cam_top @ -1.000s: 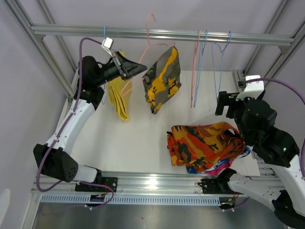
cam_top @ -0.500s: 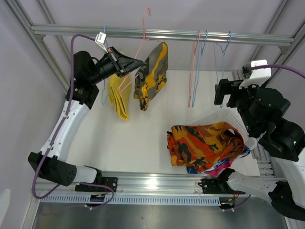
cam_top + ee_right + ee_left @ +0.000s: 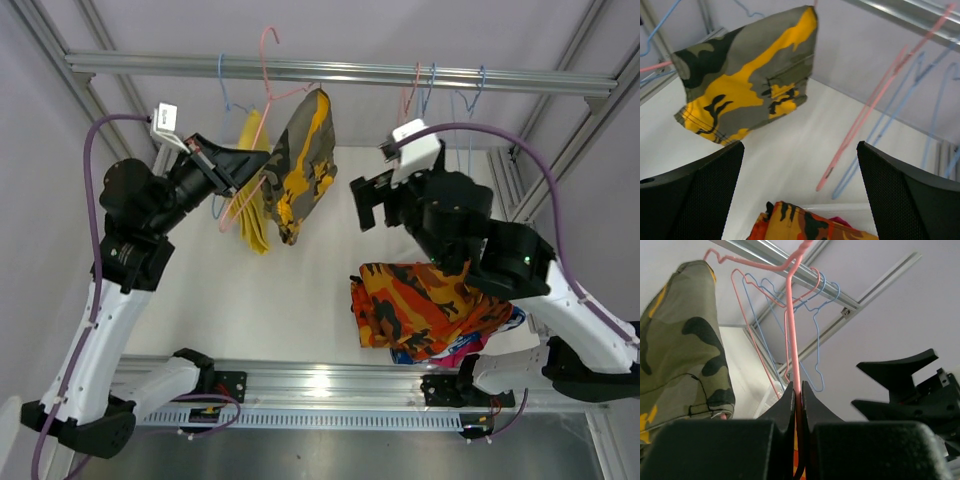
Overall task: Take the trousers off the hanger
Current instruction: Pick up the hanger from the clothesline, then remove the trousers from the hanger.
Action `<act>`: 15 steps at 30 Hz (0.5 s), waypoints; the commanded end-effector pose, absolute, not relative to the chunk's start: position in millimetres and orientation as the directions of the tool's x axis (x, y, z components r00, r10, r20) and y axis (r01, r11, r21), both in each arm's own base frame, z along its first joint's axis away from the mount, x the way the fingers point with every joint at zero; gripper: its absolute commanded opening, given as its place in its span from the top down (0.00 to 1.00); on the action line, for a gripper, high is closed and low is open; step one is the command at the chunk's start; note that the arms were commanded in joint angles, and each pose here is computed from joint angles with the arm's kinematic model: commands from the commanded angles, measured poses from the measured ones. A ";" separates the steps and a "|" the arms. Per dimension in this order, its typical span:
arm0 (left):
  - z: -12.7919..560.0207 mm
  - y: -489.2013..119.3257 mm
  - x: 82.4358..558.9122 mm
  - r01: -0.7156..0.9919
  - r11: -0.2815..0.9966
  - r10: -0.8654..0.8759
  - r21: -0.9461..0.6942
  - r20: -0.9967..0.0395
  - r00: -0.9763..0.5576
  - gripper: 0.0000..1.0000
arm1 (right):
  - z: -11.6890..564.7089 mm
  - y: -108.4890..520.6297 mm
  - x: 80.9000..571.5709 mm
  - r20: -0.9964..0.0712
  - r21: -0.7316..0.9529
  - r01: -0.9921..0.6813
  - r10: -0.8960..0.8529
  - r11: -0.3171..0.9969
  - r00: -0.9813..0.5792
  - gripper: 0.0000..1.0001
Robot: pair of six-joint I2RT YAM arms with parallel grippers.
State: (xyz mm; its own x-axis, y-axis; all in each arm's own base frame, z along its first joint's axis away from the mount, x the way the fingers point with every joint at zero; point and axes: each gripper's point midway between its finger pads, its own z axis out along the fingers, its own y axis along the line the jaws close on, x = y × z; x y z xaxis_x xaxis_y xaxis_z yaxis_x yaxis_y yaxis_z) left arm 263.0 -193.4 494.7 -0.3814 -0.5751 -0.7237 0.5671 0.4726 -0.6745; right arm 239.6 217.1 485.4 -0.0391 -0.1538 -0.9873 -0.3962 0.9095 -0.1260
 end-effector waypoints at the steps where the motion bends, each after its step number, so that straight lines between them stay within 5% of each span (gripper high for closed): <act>1: 542.6 -176.1 239.0 0.669 0.507 -0.638 -0.543 -0.758 -0.132 0.99 | 483.8 243.0 227.1 -0.992 -0.106 -0.438 -0.127 0.893 -0.020 0.01; 15: 438.5 -157.7 247.7 0.366 0.717 -0.612 -0.594 -0.787 -0.079 0.99 | 380.5 346.2 194.7 -0.974 -0.038 -0.626 -0.169 0.779 -0.152 0.00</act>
